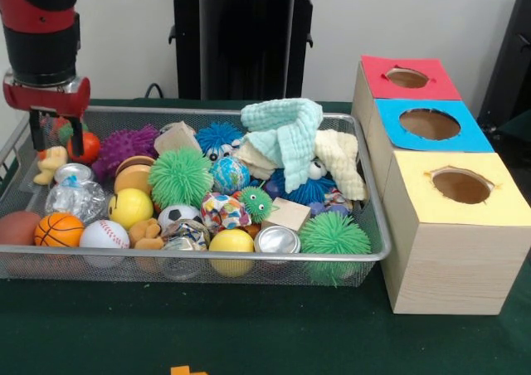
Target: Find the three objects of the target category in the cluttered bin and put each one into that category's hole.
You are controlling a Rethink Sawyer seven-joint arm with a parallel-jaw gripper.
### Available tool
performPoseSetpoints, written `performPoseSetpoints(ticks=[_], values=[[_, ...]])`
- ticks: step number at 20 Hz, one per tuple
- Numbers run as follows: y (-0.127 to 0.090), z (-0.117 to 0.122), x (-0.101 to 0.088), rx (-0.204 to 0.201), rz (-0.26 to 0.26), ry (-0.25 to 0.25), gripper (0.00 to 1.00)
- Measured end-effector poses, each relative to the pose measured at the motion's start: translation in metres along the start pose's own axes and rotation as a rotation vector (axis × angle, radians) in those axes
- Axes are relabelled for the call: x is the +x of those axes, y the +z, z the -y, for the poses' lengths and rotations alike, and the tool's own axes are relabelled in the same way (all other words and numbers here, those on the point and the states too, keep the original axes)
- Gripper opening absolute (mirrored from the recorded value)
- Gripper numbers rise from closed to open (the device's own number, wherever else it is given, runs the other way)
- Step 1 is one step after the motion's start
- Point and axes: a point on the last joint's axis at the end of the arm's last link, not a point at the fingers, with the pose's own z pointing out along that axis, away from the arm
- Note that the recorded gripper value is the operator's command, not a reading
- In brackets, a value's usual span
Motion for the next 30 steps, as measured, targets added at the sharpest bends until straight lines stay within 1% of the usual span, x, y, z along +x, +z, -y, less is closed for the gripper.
performPoseSetpoints(ticks=[2,5,11,15,21,30], values=[[-0.003,0.002,-0.002,0.003,0.005,0.004,1.0],[-0.001,0.002,-0.004,0.002,0.006,0.006,1.0],[0.013,-0.008,0.0,-0.018,-0.012,0.0,1.0],[0.025,-0.02,0.003,-0.036,-0.029,-0.011,1.0],[0.032,-0.026,0.003,-0.043,-0.035,-0.016,1.0],[0.037,-0.028,0.002,-0.056,-0.04,-0.002,1.0]])
